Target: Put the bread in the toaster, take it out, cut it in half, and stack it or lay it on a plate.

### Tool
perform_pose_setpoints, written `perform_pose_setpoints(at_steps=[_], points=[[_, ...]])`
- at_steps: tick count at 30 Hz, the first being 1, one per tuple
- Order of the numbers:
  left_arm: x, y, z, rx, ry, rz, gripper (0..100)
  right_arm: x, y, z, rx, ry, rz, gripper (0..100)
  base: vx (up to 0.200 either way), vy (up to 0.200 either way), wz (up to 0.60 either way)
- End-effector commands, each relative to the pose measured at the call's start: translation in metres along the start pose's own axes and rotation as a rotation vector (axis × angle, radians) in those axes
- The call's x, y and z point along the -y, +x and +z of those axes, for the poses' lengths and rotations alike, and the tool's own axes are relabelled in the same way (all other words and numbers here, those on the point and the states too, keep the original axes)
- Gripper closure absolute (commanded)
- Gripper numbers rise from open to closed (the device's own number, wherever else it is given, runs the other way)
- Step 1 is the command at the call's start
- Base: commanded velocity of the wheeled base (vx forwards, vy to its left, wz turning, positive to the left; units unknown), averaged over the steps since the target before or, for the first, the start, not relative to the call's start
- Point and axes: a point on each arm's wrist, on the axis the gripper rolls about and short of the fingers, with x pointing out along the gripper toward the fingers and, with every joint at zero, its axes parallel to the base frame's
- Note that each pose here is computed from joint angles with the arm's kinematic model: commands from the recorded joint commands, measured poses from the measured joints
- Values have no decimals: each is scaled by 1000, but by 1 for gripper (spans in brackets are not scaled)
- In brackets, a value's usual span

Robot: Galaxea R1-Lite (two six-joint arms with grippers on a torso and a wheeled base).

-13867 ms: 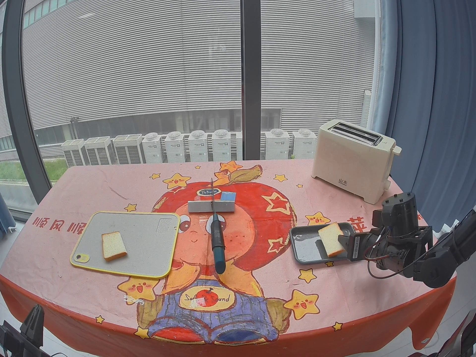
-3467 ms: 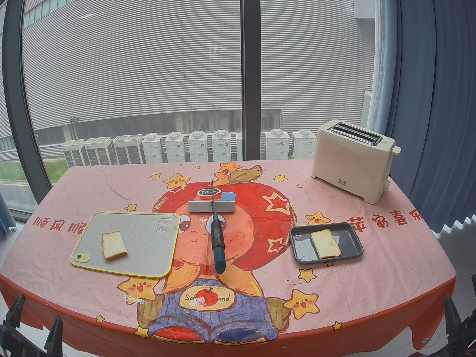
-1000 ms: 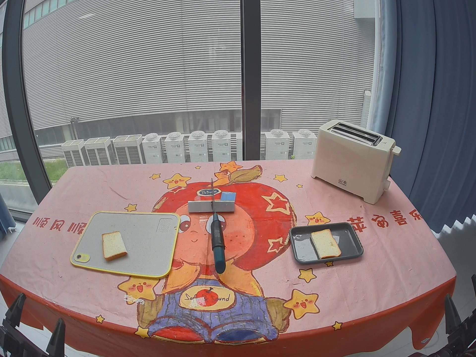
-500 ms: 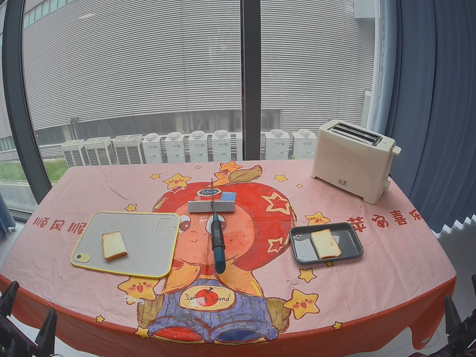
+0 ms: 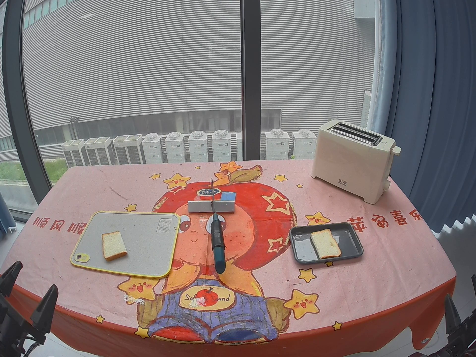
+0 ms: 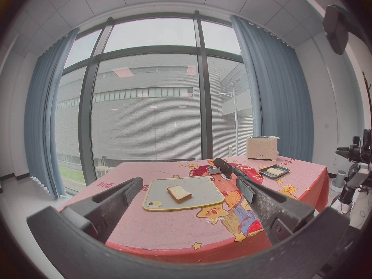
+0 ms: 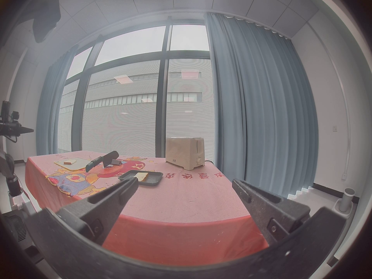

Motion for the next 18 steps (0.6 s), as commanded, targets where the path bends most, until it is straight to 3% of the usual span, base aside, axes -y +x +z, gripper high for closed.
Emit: perform_pose_setpoints(at_steps=[1, 7, 18], points=[[-1, 20, 5, -101, -40, 11, 0, 0, 0, -5, -3, 0, 1, 0, 0, 0, 0], [-3, 36, 9, -179, -80, 20, 0, 0, 0, -5, -3, 0, 1, 0, 0, 0, 0], [-6, 60, 19, -259, -91, 44, 0, 0, 0, -5, -3, 0, 1, 0, 0, 0, 0]])
